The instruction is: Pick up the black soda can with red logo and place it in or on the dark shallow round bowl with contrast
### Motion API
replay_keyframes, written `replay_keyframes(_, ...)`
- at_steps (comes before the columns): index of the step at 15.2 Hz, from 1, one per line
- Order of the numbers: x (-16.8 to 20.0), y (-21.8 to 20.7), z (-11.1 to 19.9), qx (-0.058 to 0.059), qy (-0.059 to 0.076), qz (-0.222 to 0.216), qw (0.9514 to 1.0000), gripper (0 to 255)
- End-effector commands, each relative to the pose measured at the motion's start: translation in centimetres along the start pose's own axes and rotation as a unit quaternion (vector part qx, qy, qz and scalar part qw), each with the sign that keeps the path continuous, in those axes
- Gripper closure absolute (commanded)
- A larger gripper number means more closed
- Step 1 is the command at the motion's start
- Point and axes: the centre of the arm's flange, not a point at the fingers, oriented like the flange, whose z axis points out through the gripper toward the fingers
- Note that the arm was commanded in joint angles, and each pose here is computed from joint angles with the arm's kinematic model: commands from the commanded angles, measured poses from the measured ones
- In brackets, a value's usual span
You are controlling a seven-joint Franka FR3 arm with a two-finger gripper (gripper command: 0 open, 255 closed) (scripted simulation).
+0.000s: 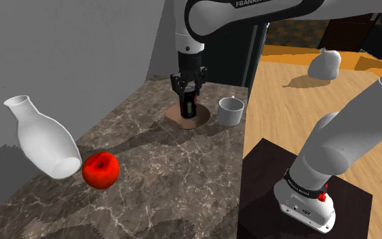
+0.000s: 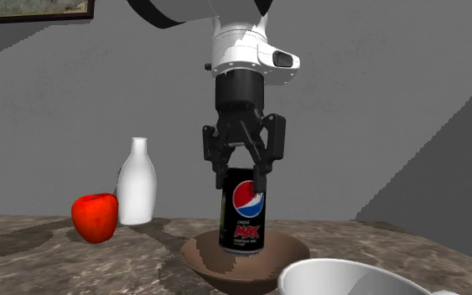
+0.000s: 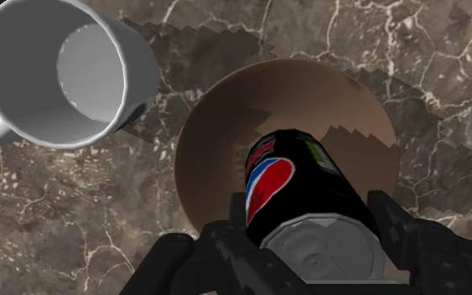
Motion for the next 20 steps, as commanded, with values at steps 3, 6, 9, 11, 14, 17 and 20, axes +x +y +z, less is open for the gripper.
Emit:
replay_keyframes(3,0.0,0.0,0.1,0.000,0.000,0.000,1.0000,255)
replay_keyframes(6,0.0,0.0,0.1,0.000,0.000,0.000,1.0000,0)
replay_keyframes(9,0.0,0.0,0.1,0.000,0.000,0.000,1.0000,0)
replay_keyframes(11,0.0,0.0,0.1,0.000,0.000,0.000,1.0000,0)
replay_keyframes(14,0.0,0.0,-3.9,0.000,0.000,0.000,1.0000,0)
replay_keyframes(17,0.0,0.0,-4.9,0.000,0.000,0.000,1.0000,0)
replay_keyframes(20,0.0,0.0,-4.9,0.000,0.000,0.000,1.0000,0)
